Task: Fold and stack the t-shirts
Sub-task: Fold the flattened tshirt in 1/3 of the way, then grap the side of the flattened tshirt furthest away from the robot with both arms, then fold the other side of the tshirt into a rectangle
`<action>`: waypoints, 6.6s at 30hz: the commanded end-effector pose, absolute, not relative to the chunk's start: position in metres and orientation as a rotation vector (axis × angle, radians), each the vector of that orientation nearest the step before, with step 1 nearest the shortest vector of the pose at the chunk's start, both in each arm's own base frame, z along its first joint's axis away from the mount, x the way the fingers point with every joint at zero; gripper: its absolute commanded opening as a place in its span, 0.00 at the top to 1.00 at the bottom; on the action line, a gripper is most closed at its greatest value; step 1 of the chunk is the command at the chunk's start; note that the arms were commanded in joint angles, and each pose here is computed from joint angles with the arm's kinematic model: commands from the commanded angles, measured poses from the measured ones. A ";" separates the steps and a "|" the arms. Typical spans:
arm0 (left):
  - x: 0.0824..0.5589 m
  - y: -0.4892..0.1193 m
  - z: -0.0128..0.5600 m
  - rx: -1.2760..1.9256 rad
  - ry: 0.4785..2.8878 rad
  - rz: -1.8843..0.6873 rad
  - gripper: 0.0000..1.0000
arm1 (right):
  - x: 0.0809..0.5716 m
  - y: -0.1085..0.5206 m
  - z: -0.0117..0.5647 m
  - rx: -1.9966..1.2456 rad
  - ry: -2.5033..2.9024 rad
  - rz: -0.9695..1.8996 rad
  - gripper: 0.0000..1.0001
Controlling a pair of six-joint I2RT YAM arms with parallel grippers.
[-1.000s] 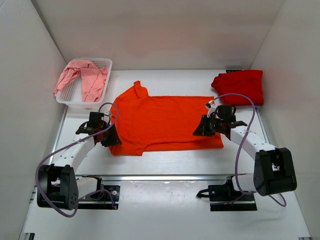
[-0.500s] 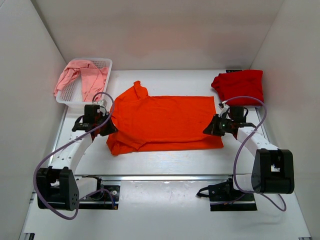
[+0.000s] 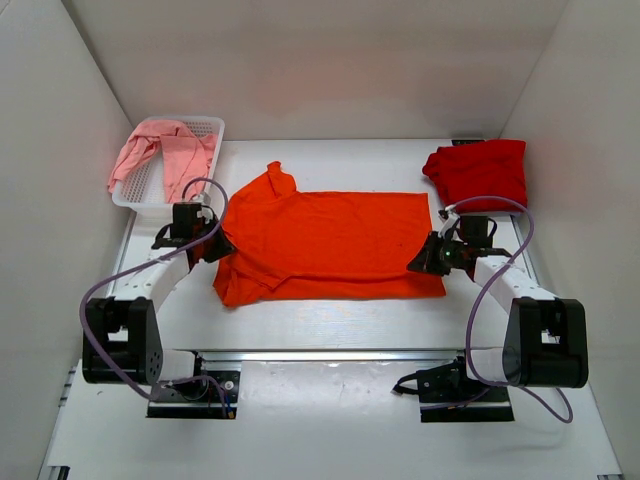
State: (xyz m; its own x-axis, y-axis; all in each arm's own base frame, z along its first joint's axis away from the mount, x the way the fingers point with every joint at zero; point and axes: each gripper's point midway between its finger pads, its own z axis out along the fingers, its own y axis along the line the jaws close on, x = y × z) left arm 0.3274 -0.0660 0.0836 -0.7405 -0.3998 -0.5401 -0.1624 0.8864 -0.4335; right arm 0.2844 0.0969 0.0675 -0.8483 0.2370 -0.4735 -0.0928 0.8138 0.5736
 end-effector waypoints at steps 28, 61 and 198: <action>0.382 -0.083 0.089 -0.251 2.442 -0.528 0.51 | 0.276 0.061 0.005 0.358 2.765 0.566 1.00; 0.285 -0.094 0.030 0.073 2.804 -0.197 0.57 | 0.237 0.033 0.014 0.290 2.979 0.360 1.00; 0.413 -0.089 0.129 0.128 2.446 -0.400 1.00 | 0.431 0.023 0.089 0.146 2.333 0.417 1.00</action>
